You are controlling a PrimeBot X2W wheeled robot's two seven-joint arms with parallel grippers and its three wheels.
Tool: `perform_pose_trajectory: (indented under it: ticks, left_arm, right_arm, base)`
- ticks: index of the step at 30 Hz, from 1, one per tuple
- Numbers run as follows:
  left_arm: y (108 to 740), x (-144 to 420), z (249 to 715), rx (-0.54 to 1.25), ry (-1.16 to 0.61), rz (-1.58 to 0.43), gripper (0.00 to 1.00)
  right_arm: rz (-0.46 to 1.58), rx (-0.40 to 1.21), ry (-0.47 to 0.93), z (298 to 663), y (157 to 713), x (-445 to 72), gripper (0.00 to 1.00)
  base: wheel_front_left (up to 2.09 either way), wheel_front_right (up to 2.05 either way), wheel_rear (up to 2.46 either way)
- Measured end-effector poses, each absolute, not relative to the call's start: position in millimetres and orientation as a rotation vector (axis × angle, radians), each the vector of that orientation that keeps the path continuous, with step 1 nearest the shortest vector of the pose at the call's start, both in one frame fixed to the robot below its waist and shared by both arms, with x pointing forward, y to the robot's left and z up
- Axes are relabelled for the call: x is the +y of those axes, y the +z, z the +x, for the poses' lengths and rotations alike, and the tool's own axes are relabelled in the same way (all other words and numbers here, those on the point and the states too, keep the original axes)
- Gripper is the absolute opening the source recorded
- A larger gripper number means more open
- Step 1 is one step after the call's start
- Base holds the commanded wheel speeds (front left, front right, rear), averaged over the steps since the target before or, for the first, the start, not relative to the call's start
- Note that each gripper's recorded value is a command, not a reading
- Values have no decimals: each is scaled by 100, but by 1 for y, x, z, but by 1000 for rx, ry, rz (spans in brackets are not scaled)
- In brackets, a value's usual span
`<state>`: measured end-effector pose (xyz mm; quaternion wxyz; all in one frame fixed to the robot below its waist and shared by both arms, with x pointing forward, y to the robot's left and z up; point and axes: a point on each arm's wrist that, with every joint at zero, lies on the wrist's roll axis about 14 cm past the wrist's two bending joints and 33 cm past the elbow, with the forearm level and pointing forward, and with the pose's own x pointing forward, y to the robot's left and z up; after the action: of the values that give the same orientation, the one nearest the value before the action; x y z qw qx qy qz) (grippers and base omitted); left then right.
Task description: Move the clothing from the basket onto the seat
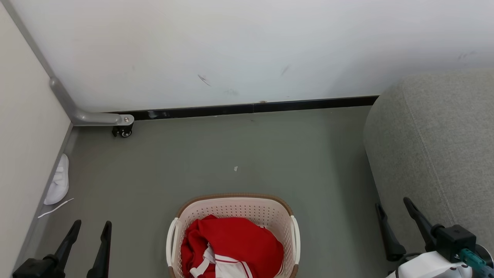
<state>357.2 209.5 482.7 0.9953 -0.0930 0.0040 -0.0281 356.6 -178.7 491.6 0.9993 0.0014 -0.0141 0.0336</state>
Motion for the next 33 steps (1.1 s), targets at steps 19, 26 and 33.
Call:
perform_pose_trajectory:
  ticks: [19, 26, 33]
  left_arm:
    - [460, 191, 372, 88, -132, -187, 100]
    - [455, 182, 385, 101, -166, -198, 100]
    - [442, 174, 393, 140, -206, -196, 100]
  right_arm:
    - [29, 29, 51, 362, 473, -182, 100]
    - [43, 63, 45, 365, 461, -183, 100]
    - [55, 96, 34, 367, 451, -185, 100]
  base:
    - [0, 0, 0]
    - [0, 0, 0]
    - [0, 0, 0]
